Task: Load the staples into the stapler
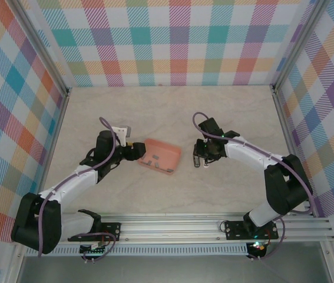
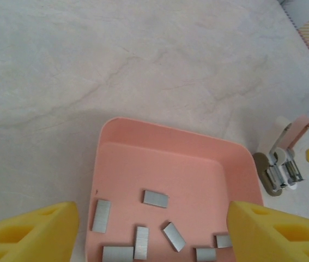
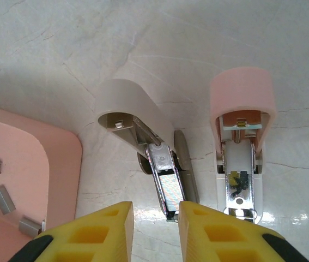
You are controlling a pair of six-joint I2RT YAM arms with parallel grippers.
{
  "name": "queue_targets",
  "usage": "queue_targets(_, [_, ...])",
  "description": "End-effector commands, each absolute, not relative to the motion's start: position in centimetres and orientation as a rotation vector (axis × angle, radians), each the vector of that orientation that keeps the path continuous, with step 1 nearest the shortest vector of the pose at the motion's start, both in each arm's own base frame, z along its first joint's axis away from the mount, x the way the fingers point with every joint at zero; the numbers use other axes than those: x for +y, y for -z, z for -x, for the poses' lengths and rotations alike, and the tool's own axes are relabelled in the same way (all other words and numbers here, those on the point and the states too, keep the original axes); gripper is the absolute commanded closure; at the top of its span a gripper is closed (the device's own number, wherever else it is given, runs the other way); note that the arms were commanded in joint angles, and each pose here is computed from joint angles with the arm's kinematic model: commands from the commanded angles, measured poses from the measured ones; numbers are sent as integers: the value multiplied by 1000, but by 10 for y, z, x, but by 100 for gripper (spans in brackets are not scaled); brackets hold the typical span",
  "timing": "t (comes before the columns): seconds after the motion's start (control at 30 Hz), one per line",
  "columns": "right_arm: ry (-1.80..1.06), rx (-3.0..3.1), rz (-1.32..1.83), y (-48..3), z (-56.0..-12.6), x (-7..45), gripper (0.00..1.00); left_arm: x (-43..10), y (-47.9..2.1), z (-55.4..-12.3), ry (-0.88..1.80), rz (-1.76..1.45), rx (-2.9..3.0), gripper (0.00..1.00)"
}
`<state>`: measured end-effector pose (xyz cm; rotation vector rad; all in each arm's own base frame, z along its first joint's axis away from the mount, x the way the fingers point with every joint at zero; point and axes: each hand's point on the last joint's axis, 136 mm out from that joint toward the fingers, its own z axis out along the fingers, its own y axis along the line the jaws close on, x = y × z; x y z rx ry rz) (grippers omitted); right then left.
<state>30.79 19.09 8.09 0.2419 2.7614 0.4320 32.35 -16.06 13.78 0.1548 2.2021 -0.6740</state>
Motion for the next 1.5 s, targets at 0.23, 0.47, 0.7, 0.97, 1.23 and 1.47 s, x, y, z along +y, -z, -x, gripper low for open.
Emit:
queue_targets(0.23, [-373, 2793, -277, -62, -305, 182, 75, -166, -131, -336, 638, -163, 2260, 29])
queue_targets(0.47, [-357, 2800, -268, -53, -303, 180, 77, -169, -131, -342, 625, -179, 2271, 29])
queue_targets(0.7, [-387, 2826, -252, -43, -304, 187, 78, -171, -130, -344, 624, -187, 2283, 29])
queue_targets(0.97, [-364, 2843, -237, -48, -298, 186, 79, -169, -130, -341, 615, -171, 2296, 29])
queue_targets(1.23, [-391, 2771, -98, -97, -295, 198, 77, -163, -133, -333, 628, -68, 2339, 29])
queue_targets(1.47, [-374, 2713, 312, -129, -295, 243, 75, -140, -130, -318, 557, 93, 2366, 27])
